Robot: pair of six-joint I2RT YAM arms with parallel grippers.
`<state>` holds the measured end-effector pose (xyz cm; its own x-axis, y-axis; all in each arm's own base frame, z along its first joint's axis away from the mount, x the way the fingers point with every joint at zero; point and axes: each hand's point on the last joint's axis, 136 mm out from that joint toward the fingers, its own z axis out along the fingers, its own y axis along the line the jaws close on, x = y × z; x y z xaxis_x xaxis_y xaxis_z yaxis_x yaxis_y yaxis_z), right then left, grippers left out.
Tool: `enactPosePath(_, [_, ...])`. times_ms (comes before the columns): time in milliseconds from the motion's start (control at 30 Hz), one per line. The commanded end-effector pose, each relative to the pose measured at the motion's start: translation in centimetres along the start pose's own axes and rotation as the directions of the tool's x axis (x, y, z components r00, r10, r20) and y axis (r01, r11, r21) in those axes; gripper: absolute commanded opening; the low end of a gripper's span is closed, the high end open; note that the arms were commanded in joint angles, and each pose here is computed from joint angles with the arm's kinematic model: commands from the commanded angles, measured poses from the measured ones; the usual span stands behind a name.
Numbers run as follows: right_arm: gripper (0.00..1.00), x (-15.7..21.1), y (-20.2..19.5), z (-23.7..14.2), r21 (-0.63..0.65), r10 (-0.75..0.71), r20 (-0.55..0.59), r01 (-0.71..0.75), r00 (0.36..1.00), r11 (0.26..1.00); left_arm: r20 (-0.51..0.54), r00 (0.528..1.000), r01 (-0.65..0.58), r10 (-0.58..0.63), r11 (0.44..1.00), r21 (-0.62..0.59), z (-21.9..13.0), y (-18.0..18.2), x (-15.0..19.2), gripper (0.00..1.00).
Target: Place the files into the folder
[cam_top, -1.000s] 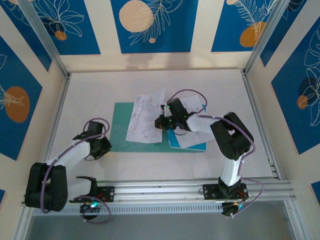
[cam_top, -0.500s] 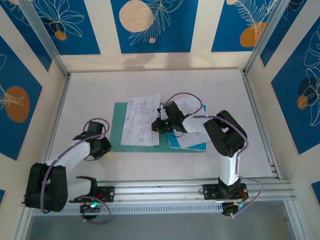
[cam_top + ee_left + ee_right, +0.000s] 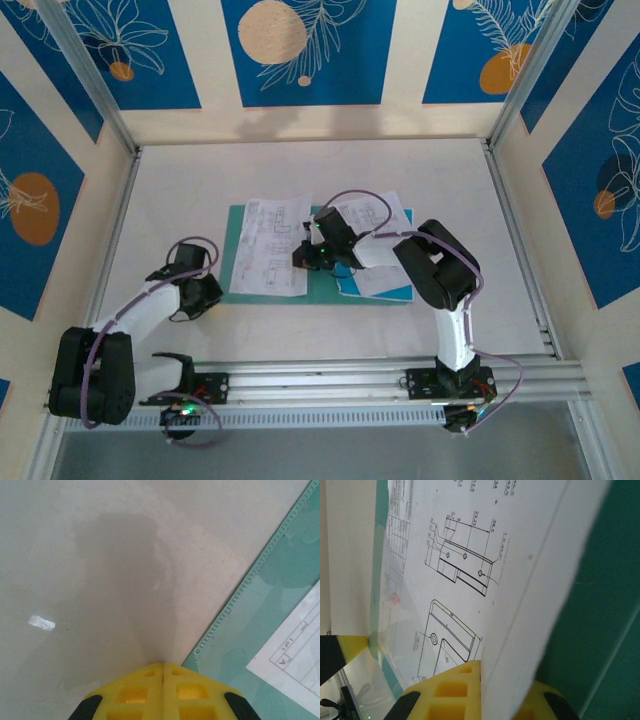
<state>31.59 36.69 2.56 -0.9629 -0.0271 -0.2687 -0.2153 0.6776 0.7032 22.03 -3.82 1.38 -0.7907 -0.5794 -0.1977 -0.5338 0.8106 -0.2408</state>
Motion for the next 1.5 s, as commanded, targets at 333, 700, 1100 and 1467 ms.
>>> enactPosePath(333, [0.00, 0.4, 1.9, 1.4, -0.050, -0.005, -0.017, 0.004, 1.000, 0.999, -0.030, 0.999, 0.015, -0.015, 1.000, -0.007, 0.8, 0.8, 0.9, 0.00])
enactPosePath(700, [0.00, 1.0, 2.4, 2.3, -0.053, -0.010, -0.034, 0.008, 0.999, 0.999, -0.030, 0.999, 0.014, -0.014, 1.000, -0.004, 0.8, 0.7, 0.8, 0.00])
enactPosePath(1100, [0.00, 1.8, 2.7, 2.7, -0.066, -0.024, -0.061, 0.020, 0.998, 0.998, -0.032, 0.999, 0.012, -0.012, 1.000, 0.001, 0.9, 0.6, 0.9, 0.00])
enactPosePath(1467, [0.00, 2.4, 2.9, 2.9, -0.067, -0.024, -0.074, 0.019, 0.997, 0.998, -0.033, 0.999, 0.015, -0.015, 1.000, 0.007, 0.8, 0.5, 0.8, 0.00])
